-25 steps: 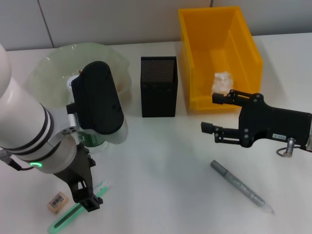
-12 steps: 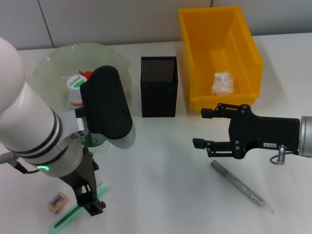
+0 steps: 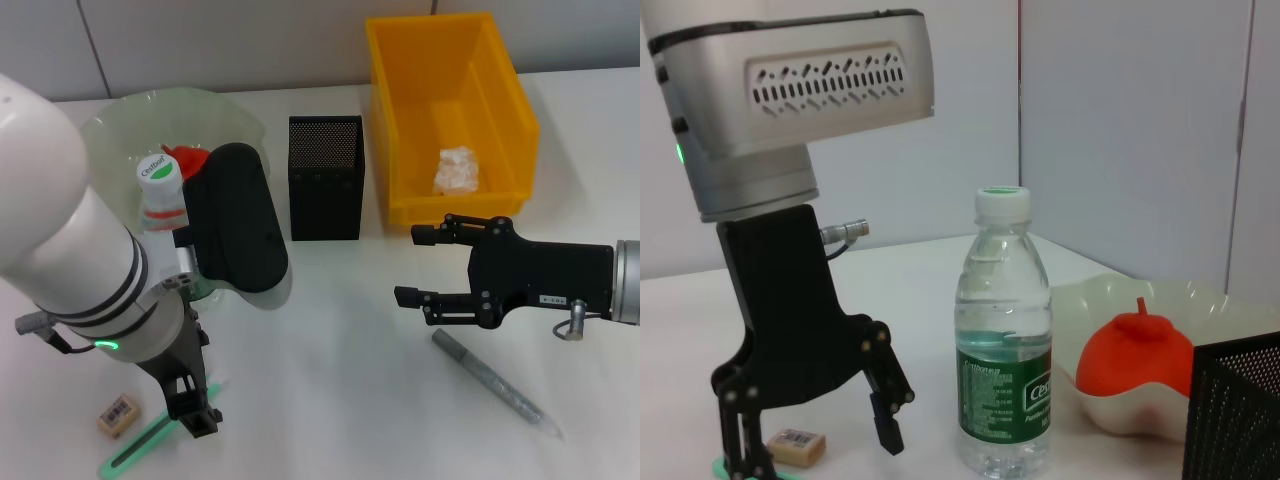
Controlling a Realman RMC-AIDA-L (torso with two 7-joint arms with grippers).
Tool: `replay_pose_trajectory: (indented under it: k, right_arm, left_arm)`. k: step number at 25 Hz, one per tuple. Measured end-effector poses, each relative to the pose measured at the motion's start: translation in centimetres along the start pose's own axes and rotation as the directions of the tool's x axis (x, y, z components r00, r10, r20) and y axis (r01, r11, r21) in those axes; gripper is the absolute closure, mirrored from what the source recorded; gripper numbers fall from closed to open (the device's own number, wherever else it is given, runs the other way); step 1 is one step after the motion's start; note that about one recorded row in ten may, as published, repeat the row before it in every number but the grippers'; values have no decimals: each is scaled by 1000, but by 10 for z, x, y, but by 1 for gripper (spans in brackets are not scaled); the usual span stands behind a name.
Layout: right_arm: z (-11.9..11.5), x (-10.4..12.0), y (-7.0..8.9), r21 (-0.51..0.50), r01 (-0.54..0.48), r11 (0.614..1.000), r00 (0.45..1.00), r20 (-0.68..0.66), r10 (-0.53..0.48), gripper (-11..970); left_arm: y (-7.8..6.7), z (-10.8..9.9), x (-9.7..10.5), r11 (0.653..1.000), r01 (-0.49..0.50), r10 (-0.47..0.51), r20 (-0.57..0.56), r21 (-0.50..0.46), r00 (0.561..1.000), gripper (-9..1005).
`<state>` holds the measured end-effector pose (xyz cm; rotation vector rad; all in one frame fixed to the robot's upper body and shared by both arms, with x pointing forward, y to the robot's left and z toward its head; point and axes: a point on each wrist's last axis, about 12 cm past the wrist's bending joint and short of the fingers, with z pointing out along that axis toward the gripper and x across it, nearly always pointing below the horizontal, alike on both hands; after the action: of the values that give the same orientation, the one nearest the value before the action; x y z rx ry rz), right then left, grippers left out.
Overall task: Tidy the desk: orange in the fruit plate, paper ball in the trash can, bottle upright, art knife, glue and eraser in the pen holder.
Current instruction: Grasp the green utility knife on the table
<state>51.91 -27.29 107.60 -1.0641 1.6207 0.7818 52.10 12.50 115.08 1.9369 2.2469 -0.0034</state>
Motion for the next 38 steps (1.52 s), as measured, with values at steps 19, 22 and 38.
replay_pose_trajectory:
  k: [19, 22, 38]
  right_arm:
    - [1, 0, 1, -3, -10, 1000, 1000, 2, 10, 193]
    - [1, 0, 0, -3, -9, 1000, 1000, 2, 9, 193]
    - [1, 0, 2, -9, -12, 1000, 1000, -1, 12, 193]
  left_arm:
    - [0, 18, 9, 1000, 24, -25, -28, -13, 999, 155]
    - [1, 18, 9, 1000, 28, -28, -29, -13, 999, 158]
    - [2, 24, 14, 998, 69, -70, -40, -7, 997, 350]
